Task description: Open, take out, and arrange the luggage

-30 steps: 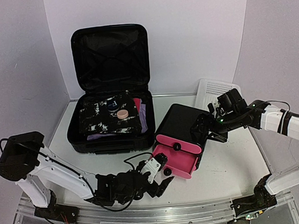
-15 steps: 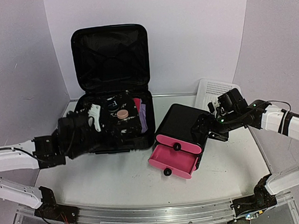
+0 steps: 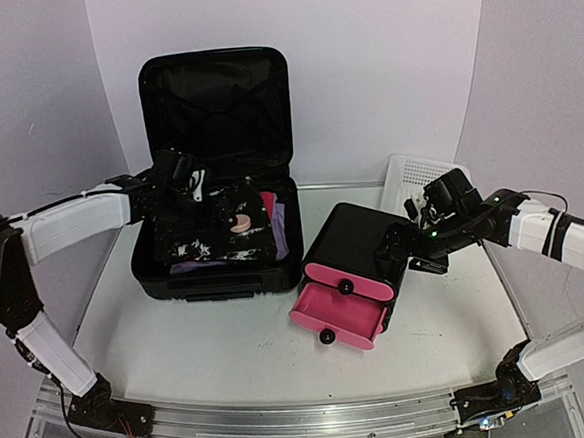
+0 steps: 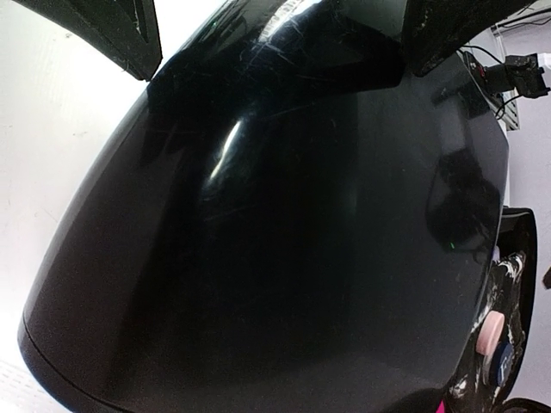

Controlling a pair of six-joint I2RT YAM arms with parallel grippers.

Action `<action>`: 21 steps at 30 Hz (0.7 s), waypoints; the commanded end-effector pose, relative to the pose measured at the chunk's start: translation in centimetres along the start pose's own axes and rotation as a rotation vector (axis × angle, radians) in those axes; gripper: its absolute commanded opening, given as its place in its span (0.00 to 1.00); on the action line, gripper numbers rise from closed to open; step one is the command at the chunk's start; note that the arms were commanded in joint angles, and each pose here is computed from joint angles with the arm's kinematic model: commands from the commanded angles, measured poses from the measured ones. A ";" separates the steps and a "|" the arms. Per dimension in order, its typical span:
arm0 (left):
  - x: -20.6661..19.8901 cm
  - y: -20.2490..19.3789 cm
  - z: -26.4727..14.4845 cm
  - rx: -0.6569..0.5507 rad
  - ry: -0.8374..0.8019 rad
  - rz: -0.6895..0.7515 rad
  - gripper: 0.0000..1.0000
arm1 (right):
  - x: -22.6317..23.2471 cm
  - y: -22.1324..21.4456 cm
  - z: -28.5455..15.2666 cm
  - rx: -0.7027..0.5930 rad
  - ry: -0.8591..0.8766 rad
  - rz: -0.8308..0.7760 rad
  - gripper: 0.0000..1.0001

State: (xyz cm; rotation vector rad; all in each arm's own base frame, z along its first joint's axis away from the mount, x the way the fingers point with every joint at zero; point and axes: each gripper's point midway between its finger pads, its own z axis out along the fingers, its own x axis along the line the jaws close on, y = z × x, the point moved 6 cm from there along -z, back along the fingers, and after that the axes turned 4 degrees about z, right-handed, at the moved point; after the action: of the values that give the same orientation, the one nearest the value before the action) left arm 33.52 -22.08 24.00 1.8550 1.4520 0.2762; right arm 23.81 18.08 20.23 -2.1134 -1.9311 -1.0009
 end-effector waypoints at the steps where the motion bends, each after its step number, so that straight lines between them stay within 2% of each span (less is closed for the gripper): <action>1: -1.4 2.5 1.5 0.032 -0.023 0.020 0.91 | -0.6 -0.3 -0.6 0.015 -0.075 -0.012 0.98; 6: -0.6 3.8 3.8 0.025 0.083 0.015 0.91 | -0.6 0.1 -1.6 -0.039 -0.078 0.009 0.98; 10: -0.8 3.8 5.8 0.056 0.093 0.027 0.91 | -0.3 0.4 -2.3 -0.068 -0.076 -0.021 0.98; 21: -1.7 4.4 9.1 0.085 0.195 0.116 0.85 | -0.3 -0.1 -1.6 -0.003 -0.074 -0.039 0.98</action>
State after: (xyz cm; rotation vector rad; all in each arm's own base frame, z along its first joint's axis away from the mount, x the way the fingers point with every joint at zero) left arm 40.56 -27.15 19.56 2.0251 1.5455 0.3911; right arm 23.16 16.93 20.73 -2.1731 -1.9763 -0.9575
